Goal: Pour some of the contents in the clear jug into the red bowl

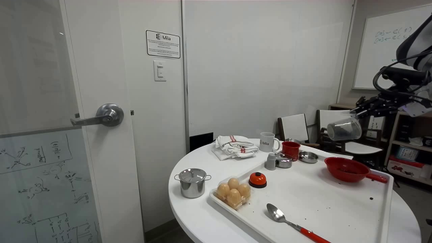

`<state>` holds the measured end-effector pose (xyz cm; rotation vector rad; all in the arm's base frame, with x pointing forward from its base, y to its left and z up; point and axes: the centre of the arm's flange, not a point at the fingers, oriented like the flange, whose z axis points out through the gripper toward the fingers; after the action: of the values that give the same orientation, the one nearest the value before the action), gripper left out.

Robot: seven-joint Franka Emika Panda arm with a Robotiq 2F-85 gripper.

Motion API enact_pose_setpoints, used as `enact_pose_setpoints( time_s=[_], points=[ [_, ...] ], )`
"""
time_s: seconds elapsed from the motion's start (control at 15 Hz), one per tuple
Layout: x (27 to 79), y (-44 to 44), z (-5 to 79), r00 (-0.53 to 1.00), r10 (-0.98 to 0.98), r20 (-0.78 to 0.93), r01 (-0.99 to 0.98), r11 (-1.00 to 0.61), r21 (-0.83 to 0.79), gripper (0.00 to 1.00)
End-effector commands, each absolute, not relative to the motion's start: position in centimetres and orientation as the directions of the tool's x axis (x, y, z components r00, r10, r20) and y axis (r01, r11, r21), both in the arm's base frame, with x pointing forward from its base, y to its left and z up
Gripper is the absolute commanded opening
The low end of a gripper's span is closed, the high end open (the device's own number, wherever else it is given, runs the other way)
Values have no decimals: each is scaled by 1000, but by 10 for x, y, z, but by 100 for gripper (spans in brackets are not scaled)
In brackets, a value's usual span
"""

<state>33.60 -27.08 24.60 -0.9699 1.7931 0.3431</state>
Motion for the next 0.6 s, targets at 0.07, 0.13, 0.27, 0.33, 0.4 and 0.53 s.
enact_pose_setpoints(
  time_s=[0.07,0.13,0.27,0.33,0.4,0.53],
  points=[
    [330,-278,242,-77,-386,-919,-716,663,-218,7],
    [329,-279,242,-69,-377,-924,-711,668,-220,7],
    [324,-275,232,-41,-358,-933,-705,672,-227,7],
    [322,-274,229,-29,-354,-935,-703,672,-233,7],
    [321,-274,227,-21,-349,-937,-702,672,-235,7],
    [320,-273,223,-15,-340,-940,-701,674,-233,7]
  ],
)
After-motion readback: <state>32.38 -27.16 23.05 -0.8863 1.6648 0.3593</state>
